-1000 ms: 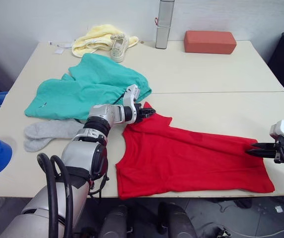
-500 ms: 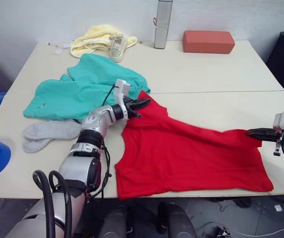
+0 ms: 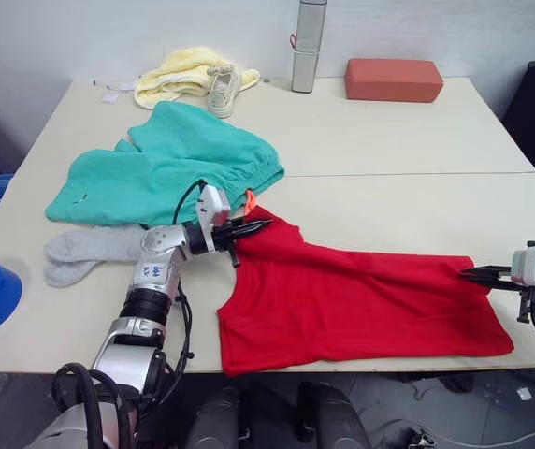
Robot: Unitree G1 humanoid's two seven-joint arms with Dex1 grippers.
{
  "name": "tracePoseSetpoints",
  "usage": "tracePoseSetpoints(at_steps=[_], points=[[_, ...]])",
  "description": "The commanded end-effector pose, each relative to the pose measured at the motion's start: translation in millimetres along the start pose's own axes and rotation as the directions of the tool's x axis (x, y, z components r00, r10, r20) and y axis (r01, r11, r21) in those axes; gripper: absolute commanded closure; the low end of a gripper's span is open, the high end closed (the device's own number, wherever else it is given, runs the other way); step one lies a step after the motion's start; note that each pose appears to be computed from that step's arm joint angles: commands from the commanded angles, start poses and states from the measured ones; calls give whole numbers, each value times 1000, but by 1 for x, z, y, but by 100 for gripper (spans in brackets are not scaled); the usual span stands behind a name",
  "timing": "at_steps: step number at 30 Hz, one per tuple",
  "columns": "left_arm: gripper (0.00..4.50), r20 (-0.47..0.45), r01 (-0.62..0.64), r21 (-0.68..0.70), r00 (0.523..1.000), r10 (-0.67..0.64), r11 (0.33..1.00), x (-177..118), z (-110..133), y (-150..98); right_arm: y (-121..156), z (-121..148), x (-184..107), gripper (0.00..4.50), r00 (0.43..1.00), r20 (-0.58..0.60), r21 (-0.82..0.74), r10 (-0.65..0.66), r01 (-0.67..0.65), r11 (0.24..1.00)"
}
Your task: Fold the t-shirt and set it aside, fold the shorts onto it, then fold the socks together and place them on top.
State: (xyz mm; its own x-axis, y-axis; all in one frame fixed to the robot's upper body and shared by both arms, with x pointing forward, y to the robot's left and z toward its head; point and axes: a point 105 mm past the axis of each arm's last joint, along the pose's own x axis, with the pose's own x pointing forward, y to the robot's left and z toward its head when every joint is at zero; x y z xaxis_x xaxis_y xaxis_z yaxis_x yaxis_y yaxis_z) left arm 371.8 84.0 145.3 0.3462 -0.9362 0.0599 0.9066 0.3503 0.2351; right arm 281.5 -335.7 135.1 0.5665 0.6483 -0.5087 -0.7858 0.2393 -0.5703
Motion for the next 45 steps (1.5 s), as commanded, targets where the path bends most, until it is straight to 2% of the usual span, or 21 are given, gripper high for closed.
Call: tracePoseSetpoints(at_steps=[1,5,12,20,25,26,30,35,37,39,42,45], points=[[450,30,30,153,999,-35,988,-3,12,-5,2,2,-5,446,1000,-3,-86,-13,12,996],[450,46,79,242,995,-93,967,-9,12,-15,7,1,-6,446,1000,-15,-117,8,-10,993],[450,1,181,334,981,-193,925,-19,-1,-37,9,0,-9,446,999,-40,-177,7,-14,984],[450,-71,263,360,964,-255,895,-34,-18,-50,20,-6,-10,446,998,-58,-186,26,-36,982],[450,-98,293,296,956,-276,909,-39,-27,-52,24,-7,-8,446,1000,-22,-120,21,-23,993],[405,-103,315,288,949,-298,904,-40,-27,-55,25,-8,-9,430,1000,-12,-84,26,-27,996],[300,-124,364,296,931,-342,883,-43,-26,-61,27,-5,-13,329,999,7,-61,44,-44,997],[135,-135,432,301,902,-410,850,-53,-21,-68,29,-3,-22,151,998,12,14,66,-66,998],[76,-112,447,236,895,-432,863,-60,-11,-67,23,2,-30,87,997,42,144,63,-69,987],[4,-109,469,101,882,-458,878,-72,3,-66,3,21,-34,9,993,119,239,0,-29,971],[0,-126,461,27,882,-454,887,-75,10,-67,1,31,-34,2,990,138,283,1,-40,958],[0,-130,314,-89,937,-324,945,-56,24,-48,5,36,-30,2,990,143,312,0,-45,949]])
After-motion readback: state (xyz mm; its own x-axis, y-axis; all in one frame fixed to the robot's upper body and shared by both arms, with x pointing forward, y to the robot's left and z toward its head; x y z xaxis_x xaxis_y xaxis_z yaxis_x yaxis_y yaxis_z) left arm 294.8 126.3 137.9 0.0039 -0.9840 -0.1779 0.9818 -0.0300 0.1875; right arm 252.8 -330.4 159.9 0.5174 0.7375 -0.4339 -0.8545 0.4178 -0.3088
